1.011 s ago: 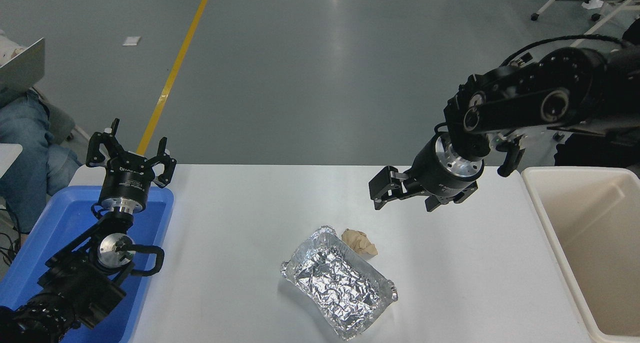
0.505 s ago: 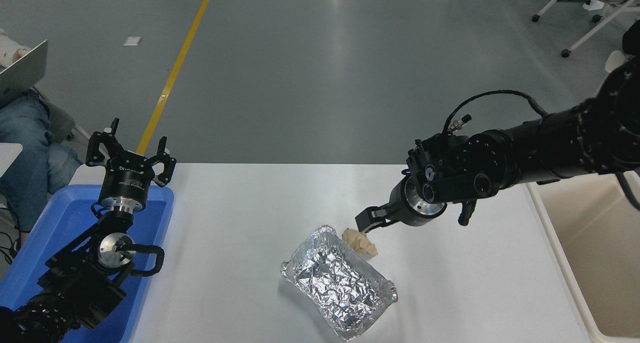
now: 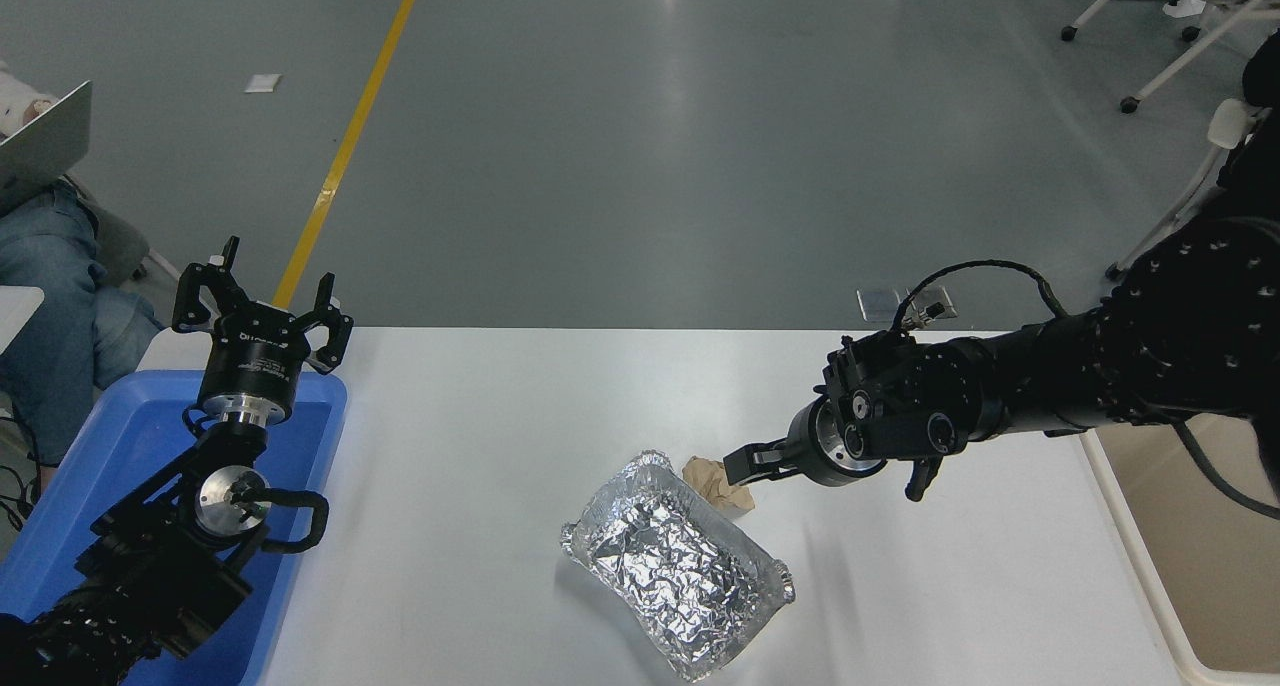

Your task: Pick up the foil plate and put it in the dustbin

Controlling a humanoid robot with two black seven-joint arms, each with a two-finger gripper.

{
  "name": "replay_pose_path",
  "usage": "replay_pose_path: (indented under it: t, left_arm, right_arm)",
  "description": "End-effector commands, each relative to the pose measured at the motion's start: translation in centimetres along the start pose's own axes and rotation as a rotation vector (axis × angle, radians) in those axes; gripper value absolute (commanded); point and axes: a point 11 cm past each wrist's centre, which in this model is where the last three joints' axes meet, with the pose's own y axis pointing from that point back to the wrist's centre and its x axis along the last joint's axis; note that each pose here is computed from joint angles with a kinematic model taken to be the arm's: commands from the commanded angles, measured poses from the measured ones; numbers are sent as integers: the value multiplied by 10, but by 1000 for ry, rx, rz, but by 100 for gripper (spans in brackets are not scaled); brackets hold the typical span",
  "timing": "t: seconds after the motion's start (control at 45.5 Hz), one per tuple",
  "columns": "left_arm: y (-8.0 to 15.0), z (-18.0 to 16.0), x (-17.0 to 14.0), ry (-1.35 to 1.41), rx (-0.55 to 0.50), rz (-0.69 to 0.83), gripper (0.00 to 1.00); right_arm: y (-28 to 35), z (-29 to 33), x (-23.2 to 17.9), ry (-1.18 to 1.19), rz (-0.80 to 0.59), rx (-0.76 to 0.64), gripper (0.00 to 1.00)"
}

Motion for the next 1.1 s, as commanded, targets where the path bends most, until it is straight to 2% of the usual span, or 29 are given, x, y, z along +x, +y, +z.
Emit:
replay_pose_path:
  t: [0.0,0.791,1.077]
  left_arm:
    - [0,0,0,0,0,-1,99]
    - [0,0,0,0,0,1,99]
    - [0,0,0,0,0,-1,99]
  right_arm:
    - [-6,-14,-8,-9,-11,50,100]
    - [-17,-37,-31,30,-49,142,100]
    - [-29,-32,-51,49,-64,140,98]
